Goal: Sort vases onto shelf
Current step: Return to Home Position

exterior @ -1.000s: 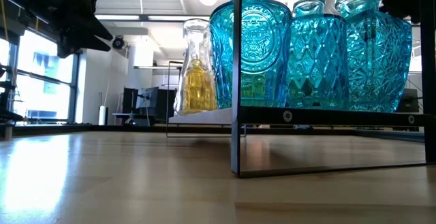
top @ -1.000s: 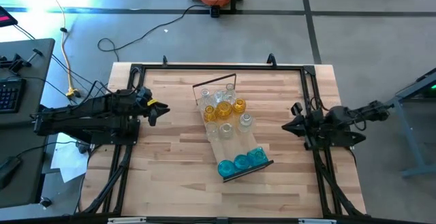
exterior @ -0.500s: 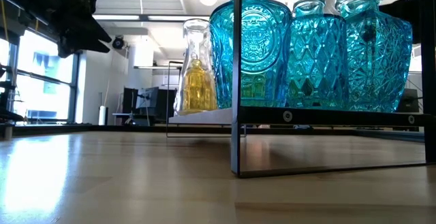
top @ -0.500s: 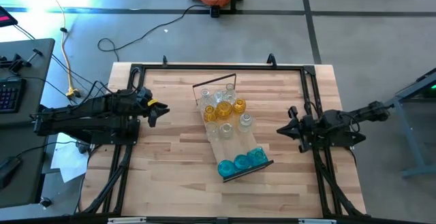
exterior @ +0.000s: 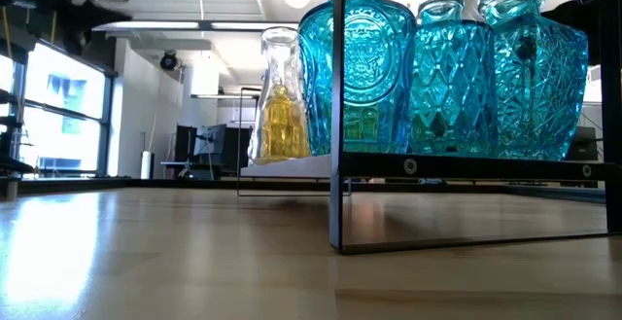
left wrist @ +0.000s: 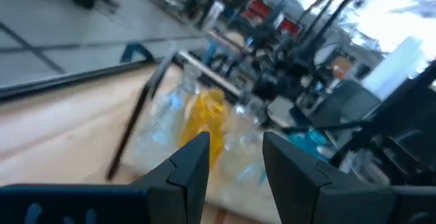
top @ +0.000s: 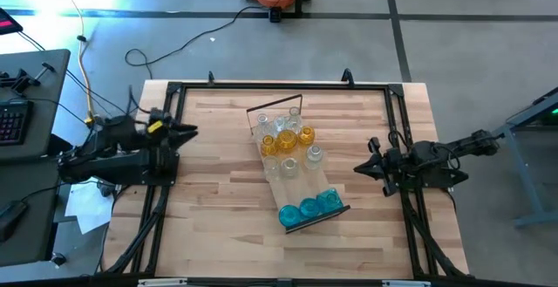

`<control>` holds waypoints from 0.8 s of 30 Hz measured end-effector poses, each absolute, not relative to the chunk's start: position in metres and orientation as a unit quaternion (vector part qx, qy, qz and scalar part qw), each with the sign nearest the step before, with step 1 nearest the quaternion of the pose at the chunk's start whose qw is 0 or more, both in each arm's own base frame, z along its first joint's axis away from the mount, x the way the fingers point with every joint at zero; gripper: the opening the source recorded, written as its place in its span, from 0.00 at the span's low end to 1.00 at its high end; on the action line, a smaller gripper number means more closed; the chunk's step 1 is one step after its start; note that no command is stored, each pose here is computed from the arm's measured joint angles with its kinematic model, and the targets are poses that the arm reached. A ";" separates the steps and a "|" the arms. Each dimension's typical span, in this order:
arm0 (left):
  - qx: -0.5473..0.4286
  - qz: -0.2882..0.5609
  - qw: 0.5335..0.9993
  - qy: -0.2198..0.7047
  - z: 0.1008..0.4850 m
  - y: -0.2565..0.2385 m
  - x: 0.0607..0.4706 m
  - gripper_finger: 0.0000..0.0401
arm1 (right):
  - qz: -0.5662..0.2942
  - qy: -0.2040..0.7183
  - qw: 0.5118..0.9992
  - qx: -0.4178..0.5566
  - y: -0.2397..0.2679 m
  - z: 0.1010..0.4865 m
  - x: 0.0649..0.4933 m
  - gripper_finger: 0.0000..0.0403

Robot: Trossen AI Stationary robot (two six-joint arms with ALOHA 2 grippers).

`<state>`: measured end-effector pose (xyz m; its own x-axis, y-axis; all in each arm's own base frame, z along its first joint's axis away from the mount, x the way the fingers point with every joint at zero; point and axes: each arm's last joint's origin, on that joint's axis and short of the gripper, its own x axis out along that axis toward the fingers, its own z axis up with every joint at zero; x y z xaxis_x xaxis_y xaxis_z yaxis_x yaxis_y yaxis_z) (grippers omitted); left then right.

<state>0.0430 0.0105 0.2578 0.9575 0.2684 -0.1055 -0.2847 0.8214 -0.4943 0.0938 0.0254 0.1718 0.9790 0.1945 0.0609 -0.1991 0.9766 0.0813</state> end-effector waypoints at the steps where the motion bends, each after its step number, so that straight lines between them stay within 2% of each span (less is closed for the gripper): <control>1: -0.265 0.138 0.954 0.020 0.257 0.010 0.044 0.32 | 0.099 -0.026 0.994 0.043 0.025 0.172 0.094 0.00; 4: -0.271 0.118 0.954 0.045 0.249 0.010 0.051 0.32 | 0.098 -0.026 0.994 0.041 0.025 0.172 0.094 0.00; 7: -0.298 0.125 0.943 0.081 0.220 0.011 0.061 0.32 | 0.095 -0.026 0.994 0.041 0.025 0.172 0.094 0.00; 15: -0.302 0.081 0.950 -0.003 0.173 0.016 0.093 0.32 | 0.097 -0.025 0.994 0.050 0.025 0.172 0.094 0.00; 24: -0.284 0.066 0.956 -0.024 0.168 0.013 0.097 0.32 | 0.096 -0.024 0.995 0.028 0.025 0.171 0.094 0.00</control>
<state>0.0970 0.0129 0.1676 0.9901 0.1399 0.0080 -0.1129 0.8303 -0.5457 0.0939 0.0252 0.1709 0.9804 0.1899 0.0525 -0.1926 0.9799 0.0518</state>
